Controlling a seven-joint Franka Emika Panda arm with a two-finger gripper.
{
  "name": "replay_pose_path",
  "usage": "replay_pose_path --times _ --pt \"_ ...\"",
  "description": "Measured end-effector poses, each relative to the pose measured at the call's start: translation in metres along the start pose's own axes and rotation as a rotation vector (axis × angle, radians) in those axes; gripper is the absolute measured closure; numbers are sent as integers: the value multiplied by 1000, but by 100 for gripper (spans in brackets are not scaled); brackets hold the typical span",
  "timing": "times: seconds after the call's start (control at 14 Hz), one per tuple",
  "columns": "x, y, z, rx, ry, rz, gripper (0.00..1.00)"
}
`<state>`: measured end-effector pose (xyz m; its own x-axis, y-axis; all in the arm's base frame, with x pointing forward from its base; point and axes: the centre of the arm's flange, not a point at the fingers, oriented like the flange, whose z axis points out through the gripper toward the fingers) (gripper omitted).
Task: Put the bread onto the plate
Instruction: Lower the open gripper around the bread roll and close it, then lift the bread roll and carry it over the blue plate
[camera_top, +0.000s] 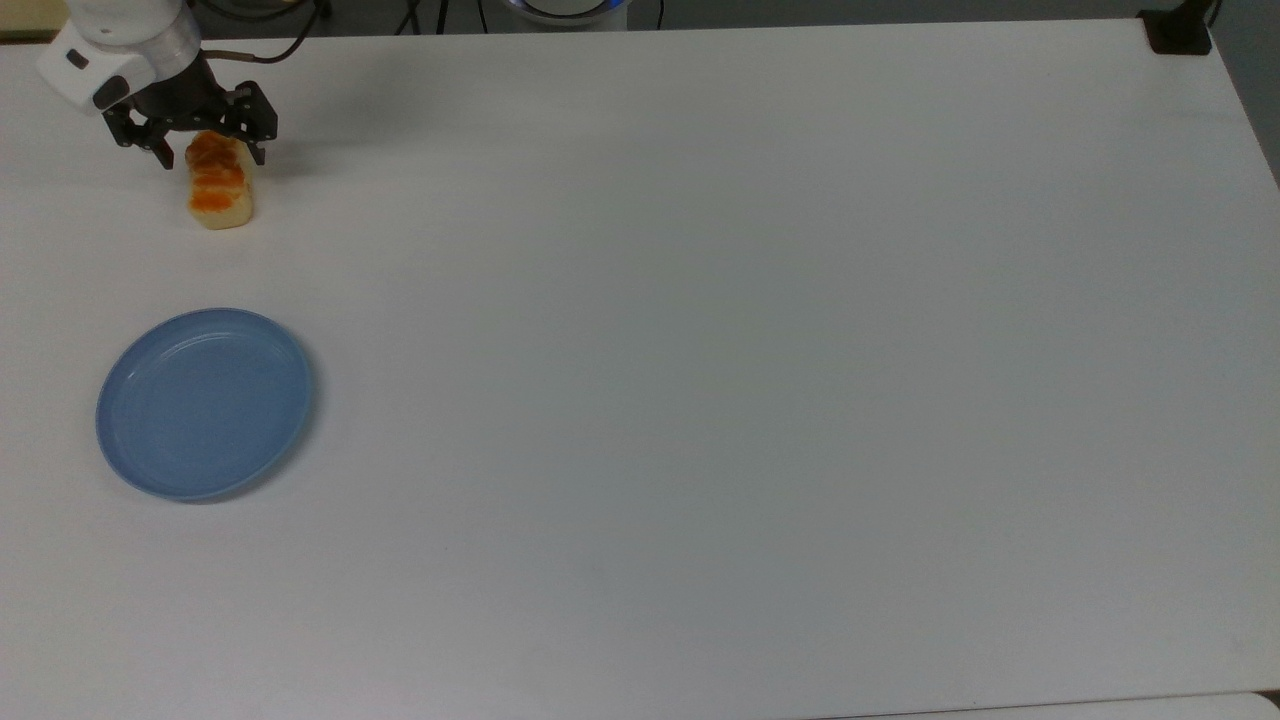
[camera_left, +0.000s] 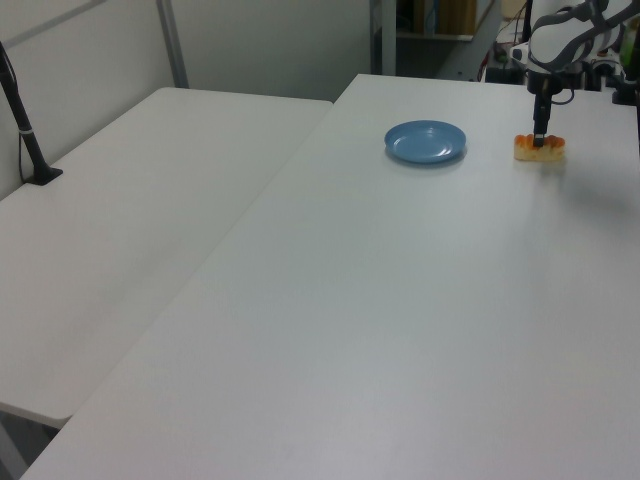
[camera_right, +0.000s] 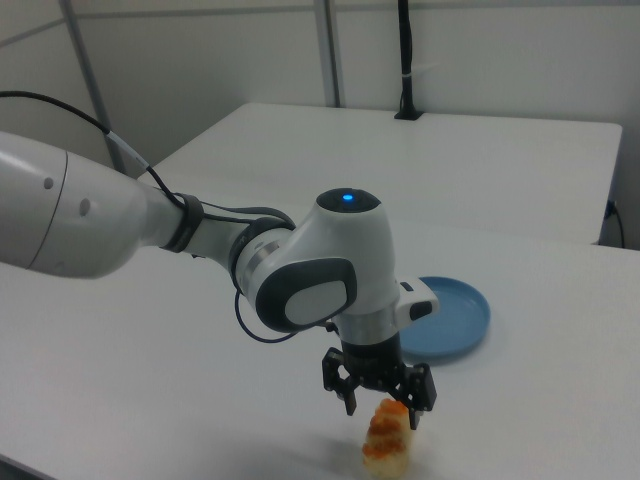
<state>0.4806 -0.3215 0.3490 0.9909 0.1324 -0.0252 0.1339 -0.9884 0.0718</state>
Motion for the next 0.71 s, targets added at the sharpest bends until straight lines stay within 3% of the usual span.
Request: replay_pose_path --times 0.29,0.64,0.71 --pt "-9 15 4 -18 12 29 0" --pt "-3 10 33 -10 -23 16 3" --pt "-2 10 33 -2 -14 30 19"
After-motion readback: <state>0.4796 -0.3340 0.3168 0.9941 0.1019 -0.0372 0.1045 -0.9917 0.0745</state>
